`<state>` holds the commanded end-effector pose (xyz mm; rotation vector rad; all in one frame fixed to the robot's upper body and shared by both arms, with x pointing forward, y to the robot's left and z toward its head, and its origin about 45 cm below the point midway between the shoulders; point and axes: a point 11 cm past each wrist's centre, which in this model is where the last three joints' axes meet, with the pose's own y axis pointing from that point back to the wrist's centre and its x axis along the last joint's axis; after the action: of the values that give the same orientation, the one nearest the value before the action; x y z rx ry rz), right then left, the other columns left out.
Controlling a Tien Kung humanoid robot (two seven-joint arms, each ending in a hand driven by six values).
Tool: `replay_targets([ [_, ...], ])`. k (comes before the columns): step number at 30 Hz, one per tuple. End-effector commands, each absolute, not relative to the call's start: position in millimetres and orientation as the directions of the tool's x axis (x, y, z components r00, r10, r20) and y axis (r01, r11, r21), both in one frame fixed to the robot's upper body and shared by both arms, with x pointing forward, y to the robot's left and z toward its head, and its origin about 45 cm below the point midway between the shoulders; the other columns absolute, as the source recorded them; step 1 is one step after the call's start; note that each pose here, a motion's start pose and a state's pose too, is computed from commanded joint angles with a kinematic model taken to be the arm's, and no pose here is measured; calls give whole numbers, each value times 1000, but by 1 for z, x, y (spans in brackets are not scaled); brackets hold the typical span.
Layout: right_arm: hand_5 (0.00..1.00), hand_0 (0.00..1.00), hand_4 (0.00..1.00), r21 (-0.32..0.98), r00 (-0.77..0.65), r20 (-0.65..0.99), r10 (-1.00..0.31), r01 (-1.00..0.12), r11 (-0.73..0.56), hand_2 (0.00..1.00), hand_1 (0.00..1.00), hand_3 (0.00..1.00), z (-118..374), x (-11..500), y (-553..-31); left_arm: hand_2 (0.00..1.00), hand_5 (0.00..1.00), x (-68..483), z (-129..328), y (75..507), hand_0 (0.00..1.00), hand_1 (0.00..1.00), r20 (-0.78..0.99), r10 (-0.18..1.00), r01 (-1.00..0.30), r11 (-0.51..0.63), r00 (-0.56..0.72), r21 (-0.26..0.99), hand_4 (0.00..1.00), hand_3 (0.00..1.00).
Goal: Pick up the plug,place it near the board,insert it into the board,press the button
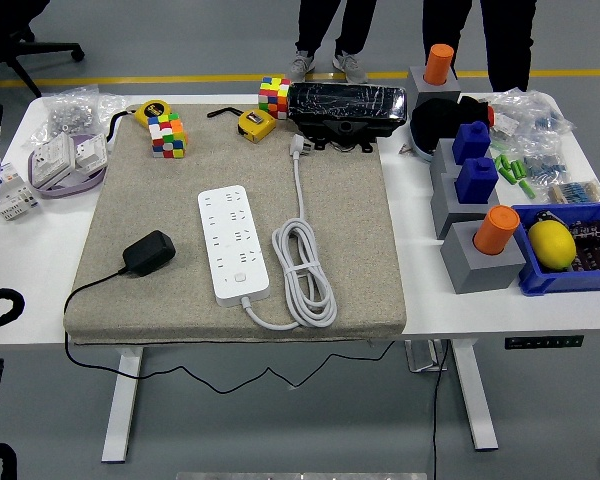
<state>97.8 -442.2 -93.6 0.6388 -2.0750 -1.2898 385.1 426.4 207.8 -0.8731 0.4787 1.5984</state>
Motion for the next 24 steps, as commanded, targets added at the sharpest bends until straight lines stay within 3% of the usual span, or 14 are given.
replay_targets([
  [3,998,801,998,908,-700,241,-672,-82,411,734,744,777,-94,98,-442,572,2,385,207,421,702,632,-680,733,-974,-166,-18,-153,702,535],
  [4,998,801,998,908,-700,241,-672,-82,412,734,744,777,-94,98,-442,765,2,385,207,419,998,886,-665,747,-977,-146,-4,-158,921,568],
  [9,998,801,998,908,-700,241,-673,-82,410,734,744,777,-94,98,-442,765,2,385,208,419,998,886,-646,763,-976,-150,-10,-161,921,568],
  [10,998,801,998,908,-700,240,-672,-82,410,734,744,777,-94,97,-442,688,2,385,208,419,998,883,-644,765,-976,-149,-12,-159,898,563],
  [15,998,801,998,909,-701,241,-671,-80,409,734,744,777,-94,97,-442,688,2,386,208,420,998,883,-636,771,-976,-157,-23,-154,898,563],
  [16,998,801,998,909,-701,241,-671,-80,410,734,744,777,-94,97,-442,610,2,386,208,420,998,875,-635,772,-976,-158,-26,-153,901,550],
  [24,998,802,998,907,-702,238,-672,-86,412,734,744,777,-93,100,-443,569,2,387,209,424,998,828,-642,765,-971,-187,-50,-148,870,524],
])
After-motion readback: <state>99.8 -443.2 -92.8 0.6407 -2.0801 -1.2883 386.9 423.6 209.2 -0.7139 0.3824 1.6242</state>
